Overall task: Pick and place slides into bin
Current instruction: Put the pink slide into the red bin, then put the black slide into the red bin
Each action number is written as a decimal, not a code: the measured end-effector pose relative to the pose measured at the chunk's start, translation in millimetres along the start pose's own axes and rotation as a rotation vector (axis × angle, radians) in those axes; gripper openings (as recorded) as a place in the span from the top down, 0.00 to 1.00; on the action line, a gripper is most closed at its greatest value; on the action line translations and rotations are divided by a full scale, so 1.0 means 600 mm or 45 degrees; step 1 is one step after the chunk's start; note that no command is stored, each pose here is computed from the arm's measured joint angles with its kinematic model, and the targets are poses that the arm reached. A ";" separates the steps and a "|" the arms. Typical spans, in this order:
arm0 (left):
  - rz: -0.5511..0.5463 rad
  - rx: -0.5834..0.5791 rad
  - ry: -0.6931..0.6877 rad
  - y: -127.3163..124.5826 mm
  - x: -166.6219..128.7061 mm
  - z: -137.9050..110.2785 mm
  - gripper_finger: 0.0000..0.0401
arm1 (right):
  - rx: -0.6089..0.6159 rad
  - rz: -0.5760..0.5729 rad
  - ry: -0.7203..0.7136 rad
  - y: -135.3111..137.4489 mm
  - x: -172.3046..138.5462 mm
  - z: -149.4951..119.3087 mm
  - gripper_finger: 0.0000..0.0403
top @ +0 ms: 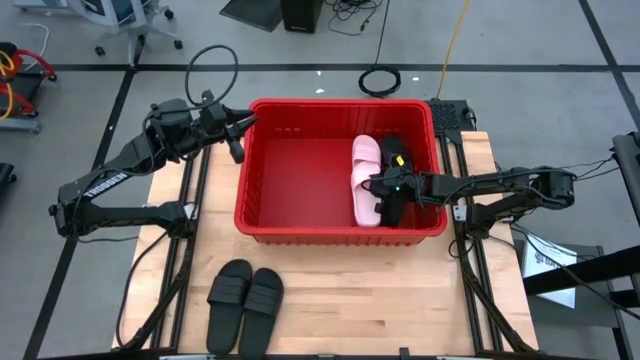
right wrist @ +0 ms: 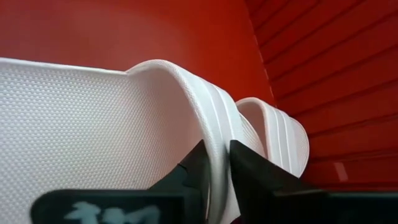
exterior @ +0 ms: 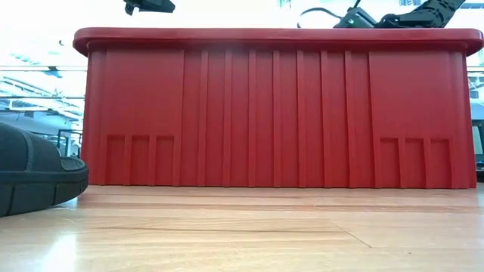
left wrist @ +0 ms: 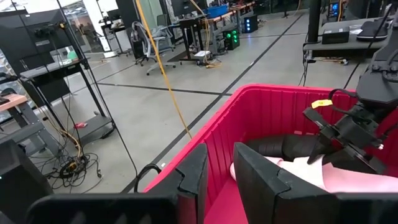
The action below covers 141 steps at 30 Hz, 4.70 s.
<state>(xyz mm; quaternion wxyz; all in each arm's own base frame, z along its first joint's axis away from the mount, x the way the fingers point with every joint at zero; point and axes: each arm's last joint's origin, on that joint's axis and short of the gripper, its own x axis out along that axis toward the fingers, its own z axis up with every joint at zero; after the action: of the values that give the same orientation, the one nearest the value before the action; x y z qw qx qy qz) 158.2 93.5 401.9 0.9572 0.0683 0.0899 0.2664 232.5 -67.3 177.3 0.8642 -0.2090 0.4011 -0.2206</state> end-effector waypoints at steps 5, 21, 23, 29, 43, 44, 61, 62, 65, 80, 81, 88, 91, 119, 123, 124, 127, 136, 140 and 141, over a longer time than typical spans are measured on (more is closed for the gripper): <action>-0.001 0.001 0.000 0.000 0.000 0.000 0.80 | -0.008 0.032 -0.004 0.002 0.000 -0.001 0.77; -0.002 0.013 0.002 0.000 0.000 0.000 0.80 | 0.006 0.127 -0.029 0.006 0.000 -0.001 0.42; -0.002 0.013 0.003 0.000 0.000 0.000 0.80 | 0.013 0.127 -0.029 0.006 0.000 -0.001 0.39; -0.002 0.013 0.004 0.000 0.000 -0.001 0.80 | 0.015 0.127 -0.035 0.006 0.000 0.000 0.34; -0.007 0.011 0.043 -0.001 0.000 -0.005 0.80 | -0.019 0.072 -0.240 0.003 -0.016 0.028 0.34; -0.008 0.011 0.044 -0.001 0.000 -0.006 0.80 | -0.023 0.066 -0.261 0.002 -0.021 0.031 0.34; -0.177 -0.074 0.012 -0.008 0.000 -0.004 0.80 | 0.308 -0.208 -0.951 -0.060 -0.107 0.099 0.35; -0.243 -0.074 0.002 -0.010 -0.001 -0.003 0.80 | 0.332 -0.213 -0.990 -0.061 -0.111 0.103 0.36; -0.463 -0.072 -0.032 -0.020 -0.003 -0.001 0.80 | 0.408 -0.192 -1.087 -0.059 -0.122 0.111 0.36; -1.077 0.025 -0.133 -0.107 -0.028 0.012 0.80 | 0.543 0.486 -1.391 -0.011 -0.161 0.134 0.37; -1.109 0.033 -0.139 -0.114 -0.031 0.013 0.80 | 0.549 0.531 -1.397 -0.008 -0.163 0.135 0.37; -1.230 0.086 -0.159 -0.166 -0.058 0.018 0.80 | 0.521 0.762 -1.438 0.022 -0.184 0.140 0.37; -1.259 0.107 -0.151 -0.192 -0.069 0.019 0.80 | 0.498 0.824 -1.459 0.038 -0.197 0.143 0.38; -1.556 0.453 0.095 -0.467 -0.111 -0.070 0.80 | 0.409 0.938 -1.666 0.152 -0.254 0.154 0.39; -1.515 0.401 0.141 -0.476 -0.128 -0.074 0.80 | 0.443 0.944 -1.672 0.159 -0.256 0.155 0.39; -1.521 0.394 0.154 -0.480 -0.133 -0.075 0.80 | 0.445 0.948 -1.675 0.161 -0.256 0.155 0.39; -1.510 0.394 0.181 -0.490 -0.152 -0.082 0.80 | 0.450 0.961 -1.696 0.165 -0.260 0.154 0.39; -1.441 0.481 0.268 -0.540 -0.205 -0.127 0.80 | 0.459 1.009 -1.735 0.175 -0.277 0.160 0.39; -1.392 0.571 0.301 -0.558 -0.214 -0.152 0.80 | 0.447 1.033 -1.731 0.185 -0.284 0.169 0.39; -1.370 0.589 0.305 -0.559 -0.216 -0.155 0.80 | 0.434 1.035 -1.727 0.190 -0.283 0.172 0.39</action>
<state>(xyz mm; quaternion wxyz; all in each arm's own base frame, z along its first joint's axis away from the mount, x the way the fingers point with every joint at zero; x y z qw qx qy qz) 196.8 -251.2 268.6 0.9012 0.1895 0.2750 -0.2764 239.0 137.7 279.3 0.9519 -0.0003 -0.2050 0.2276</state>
